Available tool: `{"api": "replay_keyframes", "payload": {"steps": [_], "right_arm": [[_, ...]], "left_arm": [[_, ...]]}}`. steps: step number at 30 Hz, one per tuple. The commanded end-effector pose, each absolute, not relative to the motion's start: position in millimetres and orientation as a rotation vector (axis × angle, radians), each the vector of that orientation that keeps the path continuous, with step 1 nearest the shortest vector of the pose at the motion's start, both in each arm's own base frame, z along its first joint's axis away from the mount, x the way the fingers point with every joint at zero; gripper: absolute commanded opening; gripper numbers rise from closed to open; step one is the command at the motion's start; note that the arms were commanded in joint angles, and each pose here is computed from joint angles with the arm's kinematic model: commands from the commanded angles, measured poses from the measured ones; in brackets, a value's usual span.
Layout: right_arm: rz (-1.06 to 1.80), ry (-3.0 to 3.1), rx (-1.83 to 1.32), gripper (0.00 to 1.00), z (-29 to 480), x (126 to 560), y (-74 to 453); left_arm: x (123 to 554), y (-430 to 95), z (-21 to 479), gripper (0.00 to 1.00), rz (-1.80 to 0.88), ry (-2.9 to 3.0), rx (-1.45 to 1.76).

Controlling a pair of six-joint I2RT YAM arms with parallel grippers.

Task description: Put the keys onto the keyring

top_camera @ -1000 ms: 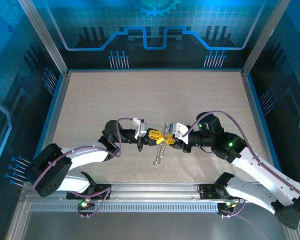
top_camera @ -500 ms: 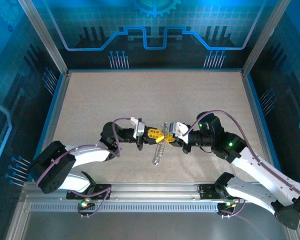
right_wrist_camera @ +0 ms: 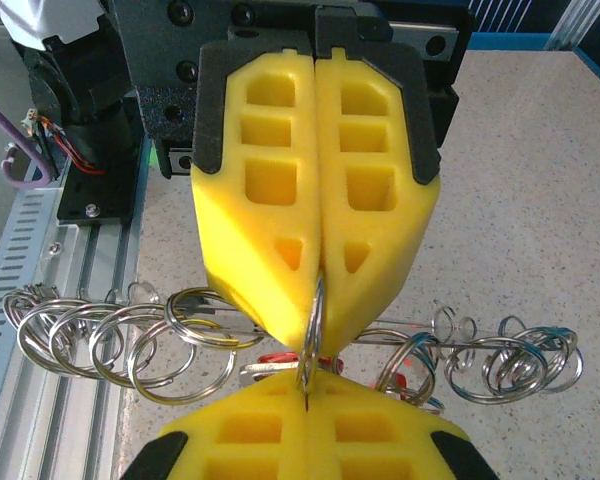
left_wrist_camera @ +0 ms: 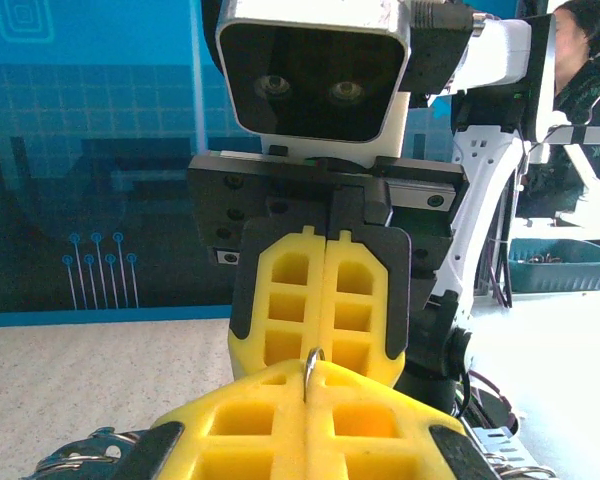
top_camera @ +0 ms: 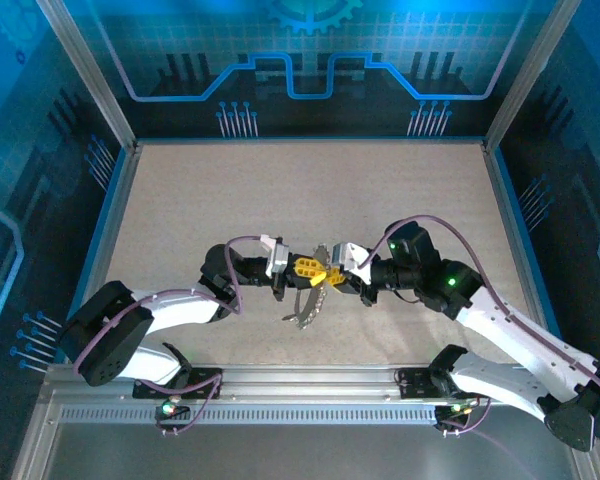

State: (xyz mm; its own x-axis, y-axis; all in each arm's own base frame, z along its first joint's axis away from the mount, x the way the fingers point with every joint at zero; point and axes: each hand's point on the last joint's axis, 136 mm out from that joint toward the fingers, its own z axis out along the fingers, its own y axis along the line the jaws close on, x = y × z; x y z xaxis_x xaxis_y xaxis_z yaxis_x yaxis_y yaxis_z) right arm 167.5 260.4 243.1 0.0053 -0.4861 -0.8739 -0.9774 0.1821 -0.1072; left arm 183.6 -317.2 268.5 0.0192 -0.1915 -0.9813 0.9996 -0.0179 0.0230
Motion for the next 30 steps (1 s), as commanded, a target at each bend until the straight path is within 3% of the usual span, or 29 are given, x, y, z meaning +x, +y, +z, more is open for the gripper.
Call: {"api": "replay_keyframes", "payload": {"steps": [1,4,30], "right_arm": [[0.748,1.529,-1.391,0.11,265,165,265],[0.731,1.522,-1.365,0.16,267,165,258],[0.754,1.458,-1.308,0.25,276,164,256]], "left_arm": [[180,-316,283,0.00,-1.279,0.972,1.070],[180,-315,283,0.00,-1.275,0.975,1.066],[181,-314,297,0.00,-1.292,0.962,1.041]]}}
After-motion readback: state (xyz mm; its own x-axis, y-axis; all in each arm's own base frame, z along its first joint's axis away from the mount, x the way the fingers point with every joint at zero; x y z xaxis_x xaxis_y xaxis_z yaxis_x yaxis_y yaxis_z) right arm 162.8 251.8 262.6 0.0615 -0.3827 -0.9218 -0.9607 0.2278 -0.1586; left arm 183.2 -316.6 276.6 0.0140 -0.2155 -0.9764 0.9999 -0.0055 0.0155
